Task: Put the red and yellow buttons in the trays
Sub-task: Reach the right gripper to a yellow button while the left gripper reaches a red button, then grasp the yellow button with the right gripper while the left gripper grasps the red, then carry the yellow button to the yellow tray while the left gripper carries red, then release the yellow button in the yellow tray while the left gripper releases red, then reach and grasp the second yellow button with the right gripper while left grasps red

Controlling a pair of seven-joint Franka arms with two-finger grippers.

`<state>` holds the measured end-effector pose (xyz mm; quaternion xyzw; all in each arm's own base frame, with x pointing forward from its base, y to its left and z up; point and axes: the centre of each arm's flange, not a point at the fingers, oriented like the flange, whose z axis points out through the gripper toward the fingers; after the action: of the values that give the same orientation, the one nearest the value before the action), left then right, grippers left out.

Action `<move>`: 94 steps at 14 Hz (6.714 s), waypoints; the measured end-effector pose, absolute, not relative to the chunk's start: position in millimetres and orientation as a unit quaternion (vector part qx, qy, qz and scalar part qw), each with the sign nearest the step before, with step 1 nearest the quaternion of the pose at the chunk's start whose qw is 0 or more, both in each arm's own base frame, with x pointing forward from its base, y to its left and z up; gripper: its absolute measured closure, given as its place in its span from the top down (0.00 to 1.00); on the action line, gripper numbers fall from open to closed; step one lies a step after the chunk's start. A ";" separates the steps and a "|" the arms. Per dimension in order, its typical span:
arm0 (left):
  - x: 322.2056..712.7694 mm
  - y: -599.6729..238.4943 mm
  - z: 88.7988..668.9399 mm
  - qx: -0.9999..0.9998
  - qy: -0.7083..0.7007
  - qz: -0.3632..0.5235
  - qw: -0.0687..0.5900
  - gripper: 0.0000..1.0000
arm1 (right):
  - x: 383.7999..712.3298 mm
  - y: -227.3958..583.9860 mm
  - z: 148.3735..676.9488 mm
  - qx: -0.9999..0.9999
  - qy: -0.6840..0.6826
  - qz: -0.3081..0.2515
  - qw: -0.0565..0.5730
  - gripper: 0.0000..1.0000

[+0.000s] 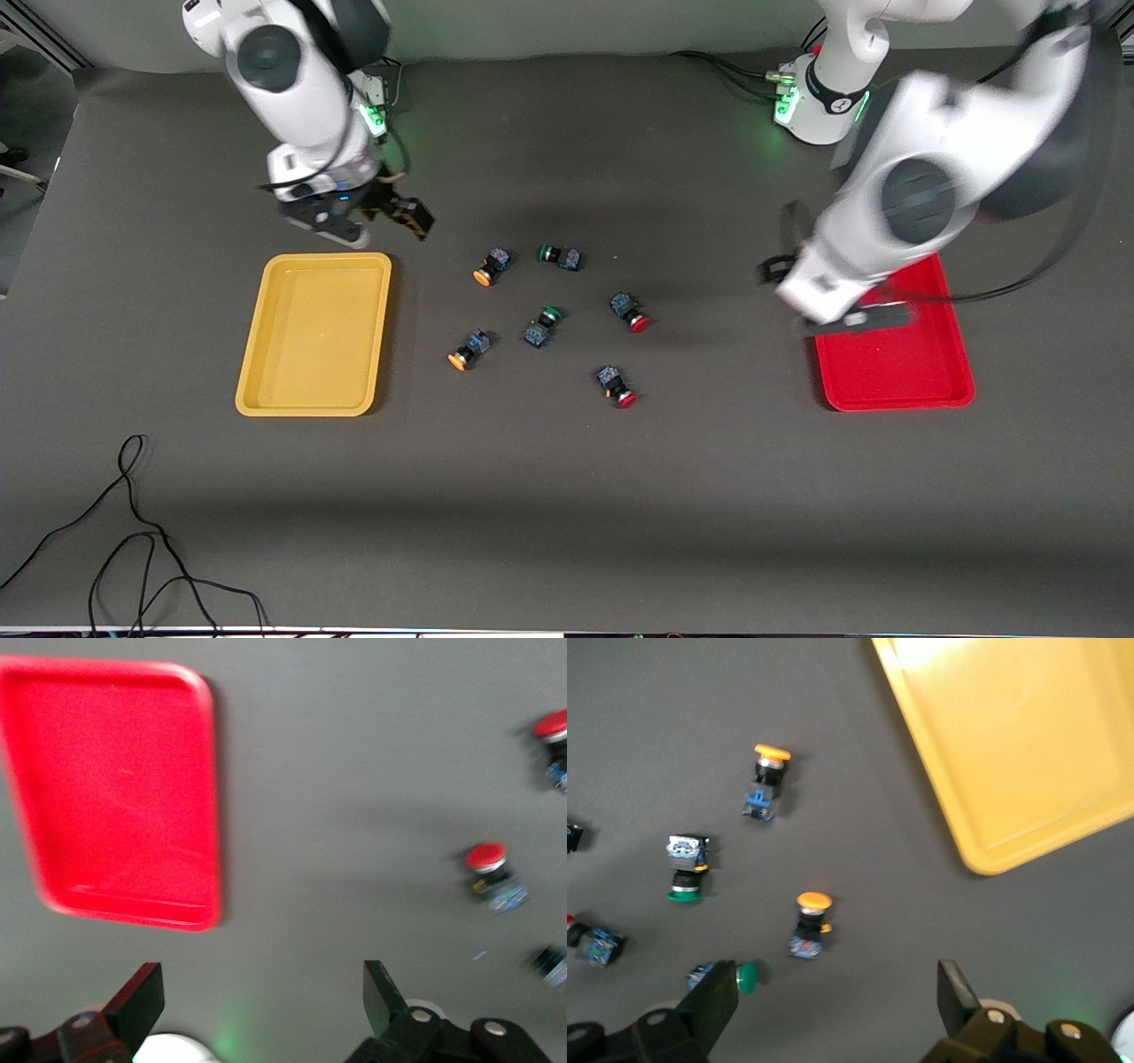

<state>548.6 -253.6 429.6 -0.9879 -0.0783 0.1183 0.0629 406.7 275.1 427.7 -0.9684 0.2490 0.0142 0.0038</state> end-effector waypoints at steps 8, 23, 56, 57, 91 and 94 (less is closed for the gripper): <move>548.2 -381.0 214.7 -0.947 -0.303 0.103 -0.012 1.00 | 369.2 341.7 353.4 -0.951 0.308 0.030 -0.004 1.00; 505.1 -414.1 180.9 -0.943 -0.306 0.126 0.025 0.73 | 348.1 334.4 162.2 -0.947 0.321 0.005 0.004 0.88; 500.0 -17.1 205.3 -0.978 -0.061 0.192 0.053 0.60 | 508.0 -36.6 247.3 -0.999 0.032 0.014 -0.041 0.44; 504.5 -17.8 216.6 -0.976 -0.061 0.200 0.056 0.72 | 506.1 -39.1 234.4 -0.999 0.031 0.018 -0.027 0.44; 615.6 -422.7 181.3 -0.918 -0.371 0.130 -0.049 0.40 | 550.1 297.5 250.2 -0.949 0.314 -0.004 0.021 1.00; 618.1 -421.7 190.6 -0.921 -0.363 0.130 -0.042 0.40 | 528.9 308.4 207.5 -0.946 0.323 0.002 0.022 1.00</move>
<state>618.1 -421.7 190.6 -0.9215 -0.3634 0.1304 -0.0425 528.9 308.4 207.5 -0.9462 0.3227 0.0016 0.0224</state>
